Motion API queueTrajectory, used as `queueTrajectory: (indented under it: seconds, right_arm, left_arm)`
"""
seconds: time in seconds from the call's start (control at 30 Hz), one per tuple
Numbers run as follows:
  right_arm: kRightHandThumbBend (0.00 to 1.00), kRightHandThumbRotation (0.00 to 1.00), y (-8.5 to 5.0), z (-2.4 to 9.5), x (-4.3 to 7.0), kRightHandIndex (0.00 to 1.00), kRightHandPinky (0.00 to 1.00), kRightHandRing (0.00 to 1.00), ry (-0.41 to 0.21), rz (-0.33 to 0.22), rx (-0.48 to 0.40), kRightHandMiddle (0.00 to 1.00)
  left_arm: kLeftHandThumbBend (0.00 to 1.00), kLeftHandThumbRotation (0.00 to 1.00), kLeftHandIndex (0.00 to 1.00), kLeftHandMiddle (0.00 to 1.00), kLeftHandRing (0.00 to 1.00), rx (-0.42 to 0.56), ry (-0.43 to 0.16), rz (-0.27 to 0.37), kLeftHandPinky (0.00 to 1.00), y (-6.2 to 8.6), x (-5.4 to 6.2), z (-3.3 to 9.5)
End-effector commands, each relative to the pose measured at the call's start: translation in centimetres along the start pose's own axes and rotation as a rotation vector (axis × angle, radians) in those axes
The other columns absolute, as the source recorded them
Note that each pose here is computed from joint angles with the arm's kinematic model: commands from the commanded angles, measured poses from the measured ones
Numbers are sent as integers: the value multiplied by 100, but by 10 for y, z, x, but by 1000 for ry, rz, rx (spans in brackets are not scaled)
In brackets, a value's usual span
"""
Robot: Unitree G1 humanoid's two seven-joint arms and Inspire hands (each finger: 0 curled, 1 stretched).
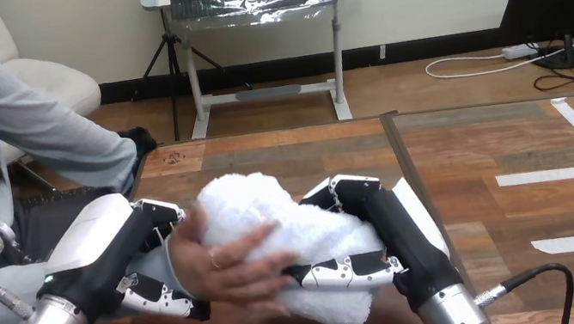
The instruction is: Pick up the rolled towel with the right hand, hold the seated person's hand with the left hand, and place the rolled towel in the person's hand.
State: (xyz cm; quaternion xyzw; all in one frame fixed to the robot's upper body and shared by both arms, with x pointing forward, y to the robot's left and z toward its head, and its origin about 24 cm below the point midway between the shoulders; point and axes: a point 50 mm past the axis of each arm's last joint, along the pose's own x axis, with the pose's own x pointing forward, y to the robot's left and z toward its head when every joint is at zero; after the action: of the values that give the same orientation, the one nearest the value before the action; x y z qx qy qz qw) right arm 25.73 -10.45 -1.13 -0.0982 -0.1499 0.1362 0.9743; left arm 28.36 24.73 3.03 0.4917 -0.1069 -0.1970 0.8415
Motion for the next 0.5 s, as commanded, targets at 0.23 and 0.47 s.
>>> queueTrajectory:
  seconds: [0.23, 0.47]
  right_arm:
    - [83, 0, -3, 33, 22, 47, 32, 39, -185, -19, 37, 49]
    - [83, 0, -5, 35, 21, 47, 32, 39, -184, -17, 41, 49]
  left_arm:
    - [100, 2, 40, 37, 32, 1, -108, 70, 29, 13, 24, 18]
    - [100, 1, 40, 37, 32, -8, -105, 68, 29, 12, 24, 18]
